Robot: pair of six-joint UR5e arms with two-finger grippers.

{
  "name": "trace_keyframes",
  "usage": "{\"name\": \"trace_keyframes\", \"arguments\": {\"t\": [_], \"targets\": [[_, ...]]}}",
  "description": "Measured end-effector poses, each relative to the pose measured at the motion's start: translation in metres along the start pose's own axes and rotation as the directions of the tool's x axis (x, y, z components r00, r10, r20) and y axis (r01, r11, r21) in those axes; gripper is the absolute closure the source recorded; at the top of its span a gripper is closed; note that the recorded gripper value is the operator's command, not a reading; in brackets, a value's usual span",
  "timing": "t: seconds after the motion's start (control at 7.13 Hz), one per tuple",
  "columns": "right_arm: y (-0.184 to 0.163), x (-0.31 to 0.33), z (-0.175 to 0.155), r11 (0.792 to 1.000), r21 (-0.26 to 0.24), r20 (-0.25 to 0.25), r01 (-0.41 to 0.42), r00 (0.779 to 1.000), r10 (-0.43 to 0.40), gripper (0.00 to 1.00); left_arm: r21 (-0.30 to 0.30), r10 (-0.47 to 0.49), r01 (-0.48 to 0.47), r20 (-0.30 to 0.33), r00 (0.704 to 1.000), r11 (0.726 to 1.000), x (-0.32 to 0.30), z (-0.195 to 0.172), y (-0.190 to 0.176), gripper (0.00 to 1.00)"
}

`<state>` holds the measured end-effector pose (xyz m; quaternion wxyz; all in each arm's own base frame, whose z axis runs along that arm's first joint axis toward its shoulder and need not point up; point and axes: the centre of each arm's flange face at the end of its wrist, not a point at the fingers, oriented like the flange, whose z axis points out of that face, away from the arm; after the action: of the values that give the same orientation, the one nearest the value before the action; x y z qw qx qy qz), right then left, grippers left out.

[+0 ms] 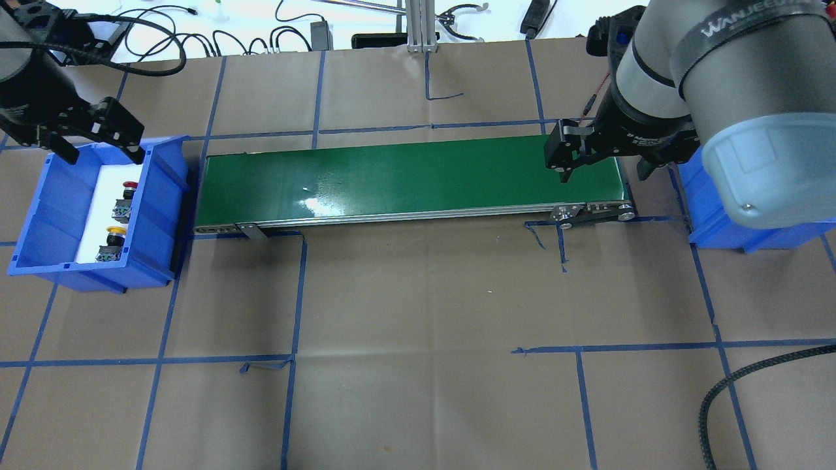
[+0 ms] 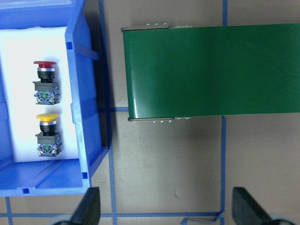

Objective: Transport two buttons from left to right
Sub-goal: 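Move the left gripper over the blue bin toward the yellow button, then lower the left gripper and grasp the yellow-capped button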

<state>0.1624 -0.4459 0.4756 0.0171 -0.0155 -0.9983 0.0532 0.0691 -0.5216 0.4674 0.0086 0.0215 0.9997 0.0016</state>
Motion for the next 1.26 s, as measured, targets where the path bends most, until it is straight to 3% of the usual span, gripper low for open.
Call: {"name": "trace_keyframes", "arguments": {"t": [0.42,0.7,1.26], "targets": [[0.0,0.0,-0.001,1.0,0.002,0.001,0.0,1.0,0.0,0.0,-0.028,-0.028,0.028,-0.017,0.999,0.999,-0.1,0.019,0.022,0.01],[0.0,0.0,-0.001,1.0,0.001,0.0,0.0,1.0,0.0,0.0,-0.023,-0.029,0.028,-0.016,0.999,0.999,-0.12,0.036,0.03,0.01],[-0.001,0.0,0.0,1.0,-0.001,0.0,0.0,1.0,0.0,0.0,0.031,-0.055,0.054,0.01,0.998,0.998,-0.132,0.133,0.037,0.01]]}}
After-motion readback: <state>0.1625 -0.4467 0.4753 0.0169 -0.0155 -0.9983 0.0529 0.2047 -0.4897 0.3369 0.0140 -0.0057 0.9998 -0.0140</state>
